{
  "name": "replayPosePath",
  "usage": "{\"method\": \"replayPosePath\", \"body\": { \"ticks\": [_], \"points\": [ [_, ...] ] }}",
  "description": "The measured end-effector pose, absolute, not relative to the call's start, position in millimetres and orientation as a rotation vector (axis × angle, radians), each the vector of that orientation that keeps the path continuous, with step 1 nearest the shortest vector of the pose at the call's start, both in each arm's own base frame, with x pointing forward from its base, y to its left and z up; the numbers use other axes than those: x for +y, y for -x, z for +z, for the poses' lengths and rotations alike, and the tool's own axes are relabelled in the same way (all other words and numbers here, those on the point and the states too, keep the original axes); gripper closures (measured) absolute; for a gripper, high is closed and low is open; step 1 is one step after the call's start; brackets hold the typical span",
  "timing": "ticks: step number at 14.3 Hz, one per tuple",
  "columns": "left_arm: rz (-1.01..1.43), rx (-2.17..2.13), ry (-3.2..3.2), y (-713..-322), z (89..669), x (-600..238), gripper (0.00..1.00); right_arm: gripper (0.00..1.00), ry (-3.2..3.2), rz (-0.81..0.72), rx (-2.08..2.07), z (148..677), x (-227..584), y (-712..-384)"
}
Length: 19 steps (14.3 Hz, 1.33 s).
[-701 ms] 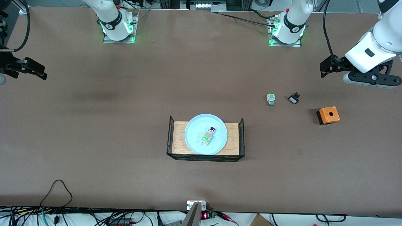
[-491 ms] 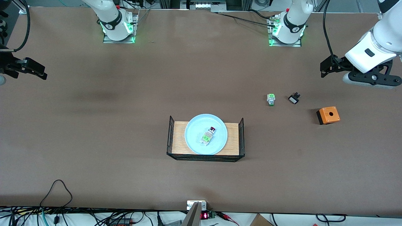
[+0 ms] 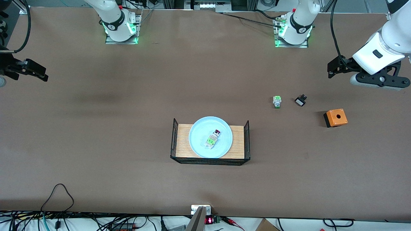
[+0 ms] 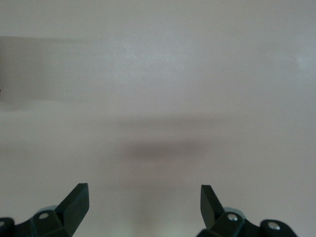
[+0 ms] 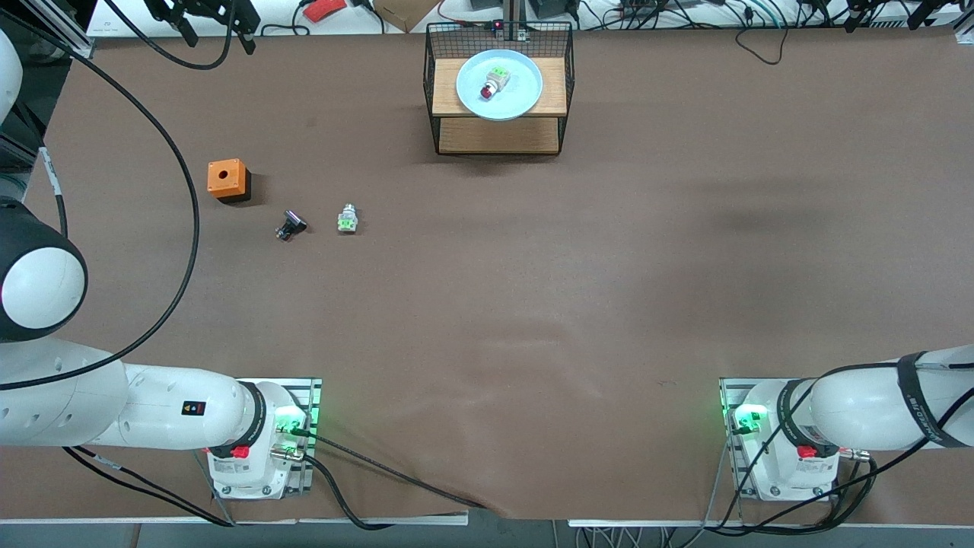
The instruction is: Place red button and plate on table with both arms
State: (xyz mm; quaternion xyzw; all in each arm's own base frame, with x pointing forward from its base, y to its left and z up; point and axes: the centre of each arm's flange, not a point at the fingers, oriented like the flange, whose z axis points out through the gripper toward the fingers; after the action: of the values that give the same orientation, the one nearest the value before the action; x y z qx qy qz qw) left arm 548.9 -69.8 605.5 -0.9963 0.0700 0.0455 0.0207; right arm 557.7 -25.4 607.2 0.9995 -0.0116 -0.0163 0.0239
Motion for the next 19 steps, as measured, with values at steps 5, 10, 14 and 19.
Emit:
{"method": "replayPosePath", "body": {
  "ticks": [5, 10, 14, 19],
  "points": [
    [0.167, 0.215, 3.098, -547, 604, -70, 0.0, 0.0, -3.093, -0.05, -0.036, 607, -25, -558],
    [0.181, 0.241, 3.106, -545, 603, -79, 0.0, 0.0, -3.093, -0.05, -0.036, 607, -25, -558],
    [0.206, 0.363, 3.116, -542, 595, -124, 0.0, 0.0, -3.093, -0.05, -0.036, 607, -26, -558],
    [0.166, 0.669, 3.105, -562, 573, -240, 0.0, 0.0, -3.093, -0.05, -0.037, 607, -26, -558]
  ]
}}
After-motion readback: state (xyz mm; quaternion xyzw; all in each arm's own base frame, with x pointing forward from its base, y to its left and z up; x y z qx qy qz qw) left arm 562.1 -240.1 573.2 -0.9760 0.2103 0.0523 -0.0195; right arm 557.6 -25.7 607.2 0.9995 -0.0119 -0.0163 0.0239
